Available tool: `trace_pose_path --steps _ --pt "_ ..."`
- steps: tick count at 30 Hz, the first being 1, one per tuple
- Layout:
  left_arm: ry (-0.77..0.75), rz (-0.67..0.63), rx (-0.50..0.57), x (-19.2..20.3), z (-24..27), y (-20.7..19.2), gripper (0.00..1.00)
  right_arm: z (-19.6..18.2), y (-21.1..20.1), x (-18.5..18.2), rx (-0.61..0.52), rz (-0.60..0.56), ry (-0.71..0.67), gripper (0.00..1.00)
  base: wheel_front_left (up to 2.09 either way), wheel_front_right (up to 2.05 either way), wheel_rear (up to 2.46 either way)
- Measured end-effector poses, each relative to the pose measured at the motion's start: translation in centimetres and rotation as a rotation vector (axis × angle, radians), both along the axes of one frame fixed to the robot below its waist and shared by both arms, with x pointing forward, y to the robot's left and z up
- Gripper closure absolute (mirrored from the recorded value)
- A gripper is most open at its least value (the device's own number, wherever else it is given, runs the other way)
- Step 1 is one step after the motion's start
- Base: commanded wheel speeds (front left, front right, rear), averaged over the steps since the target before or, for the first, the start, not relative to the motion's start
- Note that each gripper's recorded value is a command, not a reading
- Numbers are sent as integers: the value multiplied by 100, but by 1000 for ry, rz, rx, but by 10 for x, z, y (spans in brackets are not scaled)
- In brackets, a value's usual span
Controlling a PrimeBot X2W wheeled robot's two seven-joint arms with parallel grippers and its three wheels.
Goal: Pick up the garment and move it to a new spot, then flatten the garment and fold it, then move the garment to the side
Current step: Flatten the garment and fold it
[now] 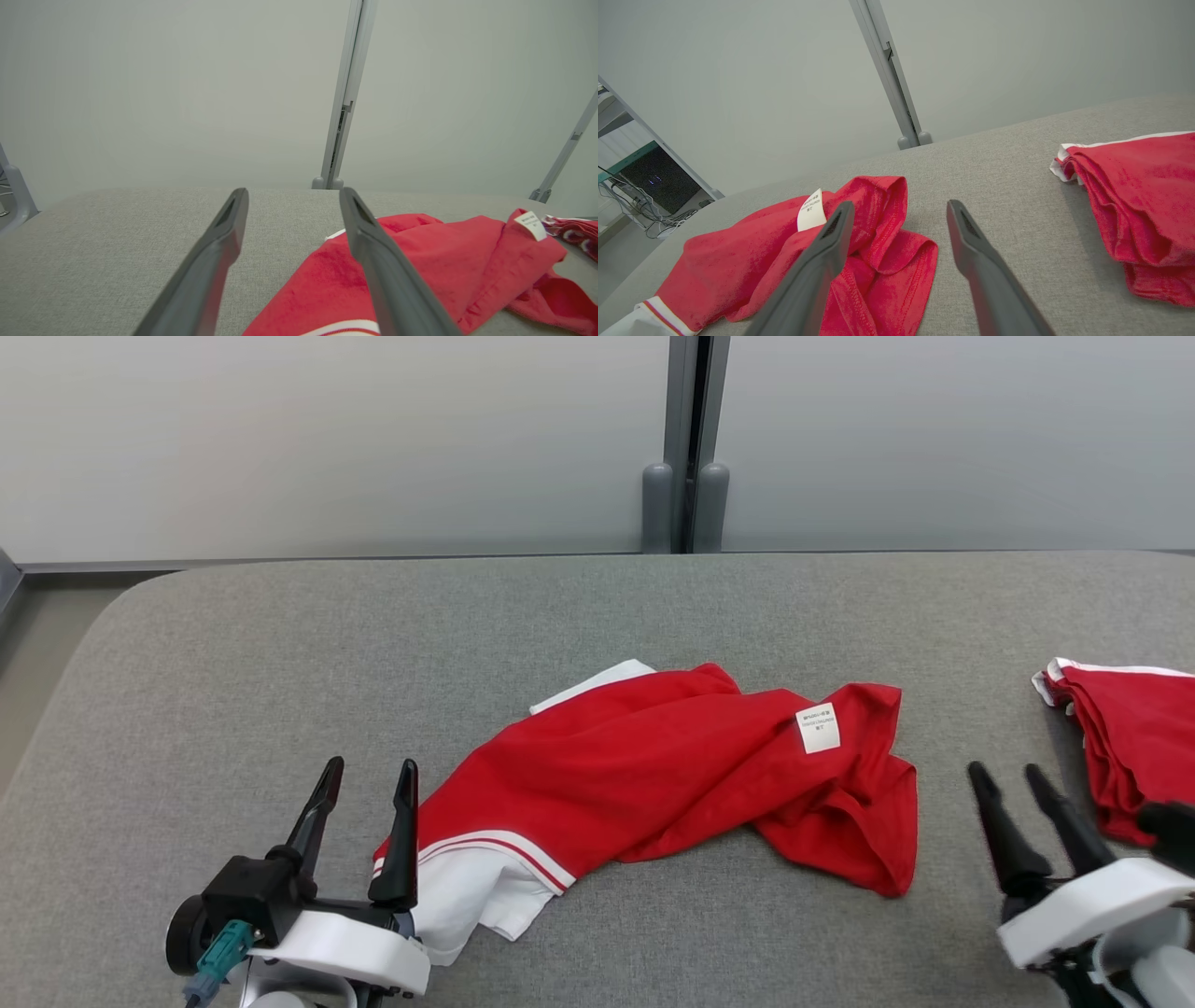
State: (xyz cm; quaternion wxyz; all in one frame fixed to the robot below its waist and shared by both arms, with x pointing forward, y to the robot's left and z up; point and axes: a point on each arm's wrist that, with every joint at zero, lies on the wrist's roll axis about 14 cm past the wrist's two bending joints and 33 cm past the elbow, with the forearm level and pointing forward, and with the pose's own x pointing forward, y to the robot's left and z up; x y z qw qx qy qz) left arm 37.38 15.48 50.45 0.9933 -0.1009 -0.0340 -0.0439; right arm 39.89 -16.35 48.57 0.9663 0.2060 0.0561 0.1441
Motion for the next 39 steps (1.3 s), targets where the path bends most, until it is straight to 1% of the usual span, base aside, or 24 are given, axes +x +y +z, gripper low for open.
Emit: trace_pose_path --steps 3,5,7,13,19,23,24,25,26,27,28,29,34,39 --pt "9 -3 2 2 -3 -1 0 -4 23 4 10 52 19 0 0 0 0" --pt "9 -5 3 6 -3 -1 0 -4 34 14 -4 85 32 0 0 0 0" --pt "14 -5 4 8 -5 -1 0 -7 44 23 10 103 59 0 0 0 0" --pt "31 18 7 9 -10 7 0 -32 74 35 45 171 201 0 0 0 0" --pt "42 42 10 8 -13 16 0 -53 80 41 56 174 291 0 0 0 0" --pt "47 49 12 8 -15 19 0 -57 84 45 69 175 311 0 0 0 0" --pt "47 50 12 9 -15 19 0 -57 85 45 71 179 312 11 0 0 0" --pt "47 51 12 9 -15 20 0 -57 88 45 73 186 315 11 0 0 0" --pt "48 53 12 9 -15 20 0 -57 91 45 78 191 315 52 0 0 0" --pt "49 54 13 8 -16 21 0 -57 93 45 80 195 312 70 0 0 0" --pt "49 55 13 8 -16 21 0 -56 94 46 79 200 305 90 0 0 0" --pt "49 56 14 8 -16 22 0 -54 95 46 78 202 296 100 0 0 0" --pt "39 56 14 8 -12 22 0 -45 87 46 55 199 252 100 0 0 0" --pt "30 50 13 4 -9 19 0 -22 68 46 16 194 174 100 0 0 0"
